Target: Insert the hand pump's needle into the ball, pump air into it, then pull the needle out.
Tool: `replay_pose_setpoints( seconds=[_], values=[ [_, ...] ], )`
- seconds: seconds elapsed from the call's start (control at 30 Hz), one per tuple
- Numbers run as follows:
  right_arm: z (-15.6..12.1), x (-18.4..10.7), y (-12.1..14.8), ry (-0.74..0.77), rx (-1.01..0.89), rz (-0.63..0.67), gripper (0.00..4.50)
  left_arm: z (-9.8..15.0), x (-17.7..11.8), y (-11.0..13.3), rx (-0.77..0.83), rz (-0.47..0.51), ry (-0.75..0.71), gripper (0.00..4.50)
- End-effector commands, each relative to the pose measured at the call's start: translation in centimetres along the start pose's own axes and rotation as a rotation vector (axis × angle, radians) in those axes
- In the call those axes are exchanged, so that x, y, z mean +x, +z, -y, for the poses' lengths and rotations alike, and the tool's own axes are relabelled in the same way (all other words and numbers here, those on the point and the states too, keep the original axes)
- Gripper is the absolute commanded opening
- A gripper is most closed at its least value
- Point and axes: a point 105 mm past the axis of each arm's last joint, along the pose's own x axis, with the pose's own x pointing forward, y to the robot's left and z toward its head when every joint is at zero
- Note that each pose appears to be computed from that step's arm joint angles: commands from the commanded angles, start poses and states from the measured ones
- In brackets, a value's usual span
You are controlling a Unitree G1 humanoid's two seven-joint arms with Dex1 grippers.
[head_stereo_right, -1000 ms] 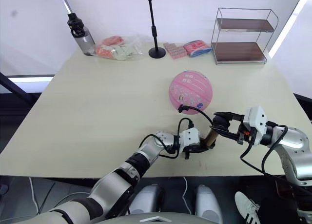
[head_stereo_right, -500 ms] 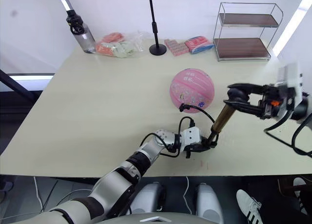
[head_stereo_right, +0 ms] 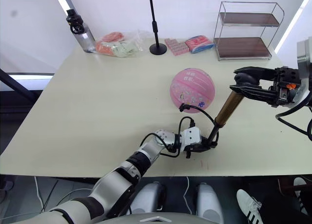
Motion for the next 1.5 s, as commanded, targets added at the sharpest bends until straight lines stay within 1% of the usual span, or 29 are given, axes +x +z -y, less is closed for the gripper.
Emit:
replay_pose_setpoints(
  seconds=[0.03, 0.17, 0.27, 0.33, 0.4, 0.53, 0.6, 0.67, 0.8, 0.87, 0.93, 1.03, 1.17, 1.23, 1.33, 1.5],
  values=[
    [-0.4, 0.1, -1.2, -0.017, -0.048, -0.031, 1.65, 2.9, -1.2, -5.8, -0.114, -0.199, -0.067, 1.05],
    [-1.4, 0.9, -6.1, -0.022, -0.001, -0.079, 1.65, 2.9, -1.2, -5.8, -0.112, -0.199, -0.066, 1.05],
    [-2.5, 1.3, -8.9, -0.006, 0.030, -0.104, 1.65, 2.8, -1.2, -5.8, -0.110, -0.200, -0.066, 1.05],
    [-3.1, 1.7, -11.3, -0.043, 0.065, -0.102, 1.65, 2.8, -1.2, -5.8, -0.109, -0.201, -0.065, 1.05],
    [-3.9, 1.8, -13.4, -0.038, 0.067, -0.145, 1.65, 2.8, -1.2, -5.8, -0.109, -0.201, -0.064, 1.05],
    [-4.7, 1.8, -16.3, -0.082, 0.073, -0.169, 1.65, 2.8, -1.1, -5.8, -0.110, -0.200, -0.062, 1.05],
    [-5.1, 1.8, -17.3, -0.086, 0.067, -0.181, 1.65, 2.8, -1.1, -5.8, -0.110, -0.200, -0.062, 1.05],
    [-5.4, 1.9, -17.5, -0.081, 0.060, -0.182, 1.65, 2.8, -1.1, -5.7, -0.110, -0.200, -0.061, 1.05],
    [-4.5, 1.9, -16.2, -0.100, 0.039, -0.150, 1.65, 2.7, -1.1, -5.8, -0.110, -0.201, -0.060, 1.05],
    [-3.9, 1.4, -14.8, -0.096, 0.018, -0.137, 1.65, 2.8, -1.1, -5.7, -0.110, -0.200, -0.062, 1.05],
    [-2.9, 0.9, -12.4, -0.089, -0.012, -0.112, 1.65, 2.8, -1.1, -5.7, -0.109, -0.199, -0.063, 1.05],
    [-2.2, 0.7, -10.2, -0.084, -0.031, -0.089, 1.65, 2.8, -1.0, -5.7, -0.109, -0.199, -0.064, 1.05],
    [-0.8, 0.3, -5.3, -0.068, -0.058, -0.015, 1.65, 2.8, -1.0, -5.7, -0.108, -0.197, -0.067, 1.05],
    [-0.7, 0.2, -4.4, -0.061, -0.060, -0.006, 1.65, 2.8, -1.0, -5.7, -0.108, -0.197, -0.068, 1.05],
    [0.0, -0.2, -1.1, -0.063, -0.090, 0.042, 1.65, 2.8, -1.0, -5.7, -0.107, -0.198, -0.072, 1.05],
    [1.0, -1.3, 2.5, -0.089, -0.140, 0.078, 1.65, 2.8, -1.1, -5.7, -0.106, -0.199, -0.071, 1.05]
  ],
)
